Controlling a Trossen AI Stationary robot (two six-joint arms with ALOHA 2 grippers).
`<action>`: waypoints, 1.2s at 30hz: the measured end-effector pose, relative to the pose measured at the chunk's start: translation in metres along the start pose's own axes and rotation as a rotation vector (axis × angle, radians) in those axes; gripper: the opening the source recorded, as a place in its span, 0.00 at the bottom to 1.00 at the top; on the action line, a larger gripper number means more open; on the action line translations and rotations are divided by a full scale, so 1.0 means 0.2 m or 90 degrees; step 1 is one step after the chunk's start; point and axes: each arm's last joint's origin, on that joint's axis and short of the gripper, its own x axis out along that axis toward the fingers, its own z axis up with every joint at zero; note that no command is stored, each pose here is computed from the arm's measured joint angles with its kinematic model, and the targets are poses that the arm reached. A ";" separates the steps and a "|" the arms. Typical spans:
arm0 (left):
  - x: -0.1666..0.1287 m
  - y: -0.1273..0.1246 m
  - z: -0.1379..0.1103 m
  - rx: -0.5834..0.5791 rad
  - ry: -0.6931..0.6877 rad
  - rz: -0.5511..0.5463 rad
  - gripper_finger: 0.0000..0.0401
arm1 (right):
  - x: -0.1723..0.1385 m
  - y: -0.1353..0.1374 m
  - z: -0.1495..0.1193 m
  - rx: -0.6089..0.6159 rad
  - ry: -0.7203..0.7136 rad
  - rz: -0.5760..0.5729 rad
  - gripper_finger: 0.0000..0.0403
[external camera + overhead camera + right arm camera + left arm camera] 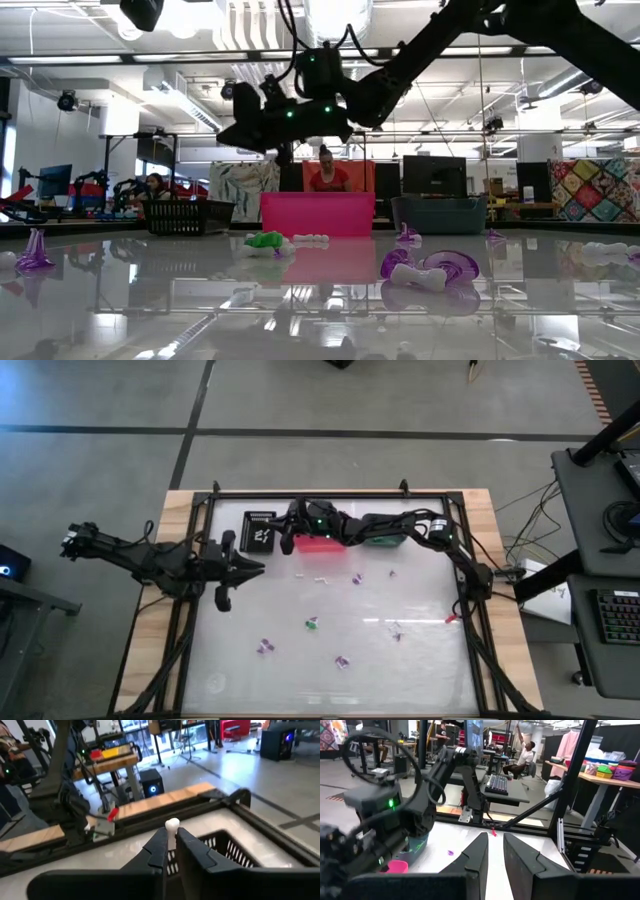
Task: Sort Halloween decoration
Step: Put the white bone toy into the black bin
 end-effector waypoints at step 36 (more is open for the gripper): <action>0.26 -0.04 -0.28 0.084 0.200 0.098 0.11 | -0.74 0.49 0.44 -0.096 0.276 0.083 0.32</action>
